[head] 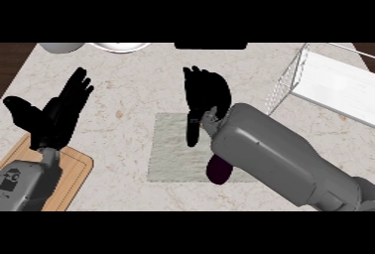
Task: Pick the cupcake from the placemat and place it in the tiered shelf
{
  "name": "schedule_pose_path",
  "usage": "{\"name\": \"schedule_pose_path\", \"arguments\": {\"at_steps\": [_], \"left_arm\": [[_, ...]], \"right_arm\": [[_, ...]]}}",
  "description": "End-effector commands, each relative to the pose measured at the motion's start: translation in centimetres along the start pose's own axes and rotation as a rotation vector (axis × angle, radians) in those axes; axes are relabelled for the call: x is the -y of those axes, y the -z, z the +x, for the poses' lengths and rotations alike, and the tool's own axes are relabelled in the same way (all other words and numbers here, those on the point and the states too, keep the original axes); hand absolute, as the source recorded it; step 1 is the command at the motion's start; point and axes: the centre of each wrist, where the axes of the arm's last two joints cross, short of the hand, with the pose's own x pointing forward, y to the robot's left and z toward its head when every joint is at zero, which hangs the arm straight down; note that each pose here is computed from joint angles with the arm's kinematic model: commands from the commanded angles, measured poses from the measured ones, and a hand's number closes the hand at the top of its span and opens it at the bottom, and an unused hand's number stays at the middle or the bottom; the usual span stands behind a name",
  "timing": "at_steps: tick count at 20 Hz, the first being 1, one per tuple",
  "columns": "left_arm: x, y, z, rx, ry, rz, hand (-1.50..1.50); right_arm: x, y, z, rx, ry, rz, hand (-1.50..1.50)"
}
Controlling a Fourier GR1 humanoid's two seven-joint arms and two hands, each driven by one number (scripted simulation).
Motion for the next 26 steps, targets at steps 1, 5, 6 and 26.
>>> {"name": "schedule_pose_path", "arguments": {"at_steps": [1, 5, 6, 26], "left_arm": [[0.1, -0.3, 0.1, 0.006, 0.012, 0.015, 0.00], [0.4, -1.3, -0.3, 0.009, 0.003, -0.003, 0.00], [0.0, -0.4, 0.1, -0.007, 0.001, 0.009, 0.00], [0.0, -1.7, 0.2, 0.009, 0.010, 0.004, 0.00]], "right_arm": [[0.8, -1.0, 1.6, -0.133, -0.094, 0.028, -1.50], [-0.9, 0.6, 1.7, -0.160, -0.144, 0.055, -1.50], [-2.1, 0.0, 1.2, -0.160, -0.146, 0.062, -1.50], [-6.2, 2.6, -3.1, -0.193, -0.118, 0.071, -1.50]]}}
